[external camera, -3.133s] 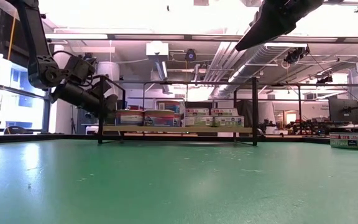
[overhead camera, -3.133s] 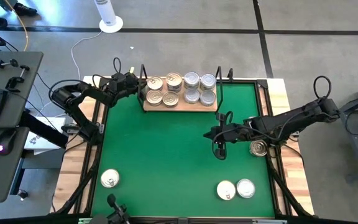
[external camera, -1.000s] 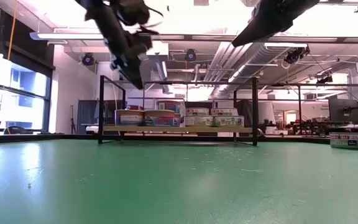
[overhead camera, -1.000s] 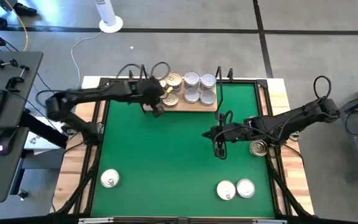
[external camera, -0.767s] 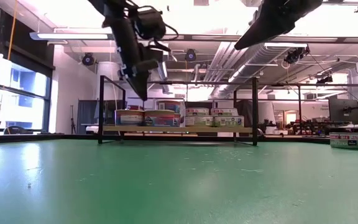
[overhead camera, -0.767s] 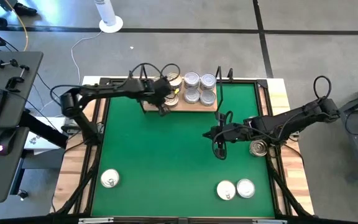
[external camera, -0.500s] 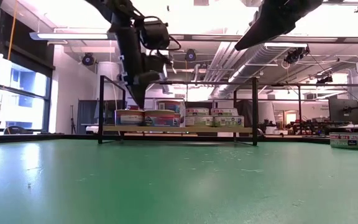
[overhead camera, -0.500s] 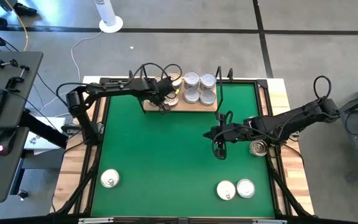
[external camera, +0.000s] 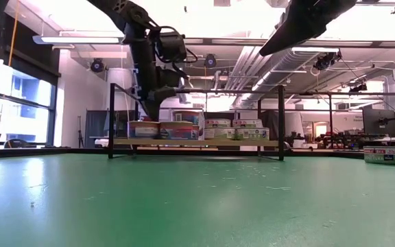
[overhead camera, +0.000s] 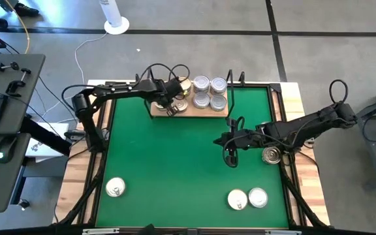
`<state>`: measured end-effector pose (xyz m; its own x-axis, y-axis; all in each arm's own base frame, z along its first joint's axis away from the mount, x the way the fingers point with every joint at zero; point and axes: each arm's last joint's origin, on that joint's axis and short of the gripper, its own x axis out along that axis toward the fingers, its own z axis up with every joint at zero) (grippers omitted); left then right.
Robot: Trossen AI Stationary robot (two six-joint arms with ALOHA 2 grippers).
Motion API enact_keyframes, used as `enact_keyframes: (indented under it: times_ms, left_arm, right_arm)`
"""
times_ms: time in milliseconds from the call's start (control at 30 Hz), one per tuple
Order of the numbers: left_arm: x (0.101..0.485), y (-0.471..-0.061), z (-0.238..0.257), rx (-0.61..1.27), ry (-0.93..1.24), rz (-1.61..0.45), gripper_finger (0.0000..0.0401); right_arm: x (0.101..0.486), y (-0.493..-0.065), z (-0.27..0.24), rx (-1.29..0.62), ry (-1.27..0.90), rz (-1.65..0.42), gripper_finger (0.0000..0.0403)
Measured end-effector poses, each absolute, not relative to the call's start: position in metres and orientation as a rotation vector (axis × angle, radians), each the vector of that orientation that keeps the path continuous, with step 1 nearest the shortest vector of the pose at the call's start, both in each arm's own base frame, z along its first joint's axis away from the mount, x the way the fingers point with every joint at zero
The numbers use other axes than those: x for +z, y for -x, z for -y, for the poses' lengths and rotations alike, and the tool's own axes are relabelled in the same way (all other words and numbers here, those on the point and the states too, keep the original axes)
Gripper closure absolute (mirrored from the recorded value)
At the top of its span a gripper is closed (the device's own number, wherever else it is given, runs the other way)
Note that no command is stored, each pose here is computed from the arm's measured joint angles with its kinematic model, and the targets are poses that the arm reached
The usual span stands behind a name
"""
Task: Stack canned seafood by type on shelf
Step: Adjust the tuna cans on the shelf, then stack the green tuna can on top of the other green tuna can on the shelf
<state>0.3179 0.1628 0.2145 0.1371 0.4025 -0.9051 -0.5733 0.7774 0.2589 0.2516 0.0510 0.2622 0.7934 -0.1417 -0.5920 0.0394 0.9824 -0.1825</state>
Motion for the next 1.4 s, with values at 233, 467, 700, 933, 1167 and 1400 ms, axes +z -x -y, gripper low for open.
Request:
enact_keyframes:
  times_ms: [233, 467, 700, 933, 1167, 1400]
  left_arm:
    - [0.214, -0.326, -0.162, 0.672, 0.166, -1.185, 0.0401]
    - [0.216, -0.323, -0.161, 0.690, 0.152, -1.201, 0.0401]
    - [0.241, -0.315, -0.146, 0.678, 0.134, -1.156, 0.0401]
    - [0.290, -0.303, -0.110, 0.631, 0.051, -1.006, 0.0401]
    - [0.335, -0.269, -0.031, 0.511, -0.086, -0.946, 0.0401]
    - [0.339, -0.237, 0.072, 0.404, -0.024, -0.897, 0.0401]
  right_arm:
    - [0.262, -0.251, -0.051, -0.098, 0.165, -0.651, 0.0402]
    - [0.262, -0.251, -0.051, -0.098, 0.165, -0.652, 0.0402]
    - [0.253, -0.265, -0.045, -0.127, 0.151, -0.644, 0.0402]
    - [0.222, -0.303, -0.028, -0.174, 0.189, -0.633, 0.0402]
    - [0.187, -0.338, -0.038, -0.055, 0.210, -0.533, 0.0402]
    - [0.165, -0.349, -0.054, -0.080, 0.253, -0.500, 0.0402]
